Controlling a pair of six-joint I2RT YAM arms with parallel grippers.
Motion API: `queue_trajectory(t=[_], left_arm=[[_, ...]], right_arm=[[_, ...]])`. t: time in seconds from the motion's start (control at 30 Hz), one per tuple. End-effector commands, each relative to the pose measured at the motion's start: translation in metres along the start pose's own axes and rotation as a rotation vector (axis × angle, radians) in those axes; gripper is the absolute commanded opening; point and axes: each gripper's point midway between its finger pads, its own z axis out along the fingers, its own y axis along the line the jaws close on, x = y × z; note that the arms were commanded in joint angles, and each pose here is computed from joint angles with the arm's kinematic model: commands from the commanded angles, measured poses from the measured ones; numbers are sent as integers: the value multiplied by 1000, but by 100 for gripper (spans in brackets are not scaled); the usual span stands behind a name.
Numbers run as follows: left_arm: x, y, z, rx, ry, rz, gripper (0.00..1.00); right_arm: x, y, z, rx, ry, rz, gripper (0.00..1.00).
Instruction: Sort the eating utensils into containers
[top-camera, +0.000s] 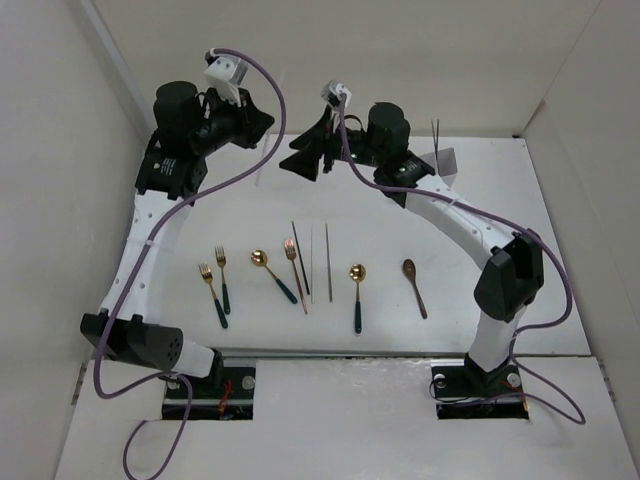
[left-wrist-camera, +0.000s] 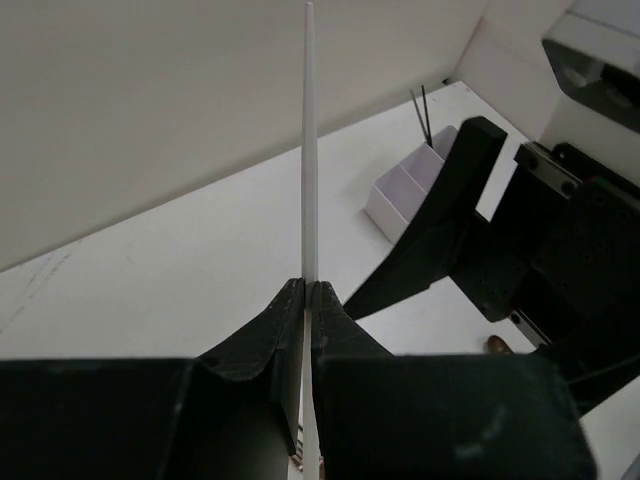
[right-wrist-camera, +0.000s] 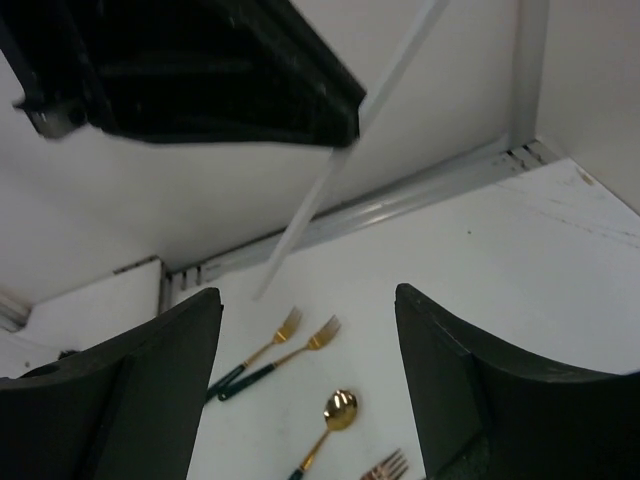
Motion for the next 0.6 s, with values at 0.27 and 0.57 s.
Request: queue_trajectory(t=[0.27, 0.57], left_arm=[[7, -49, -6, 119, 1, -8, 0], [1, -54, -12, 121, -17, 1, 0]], right_arm=[[-43, 23, 10, -168, -200, 96, 75], [-33, 16, 10, -132, -199, 127, 55]])
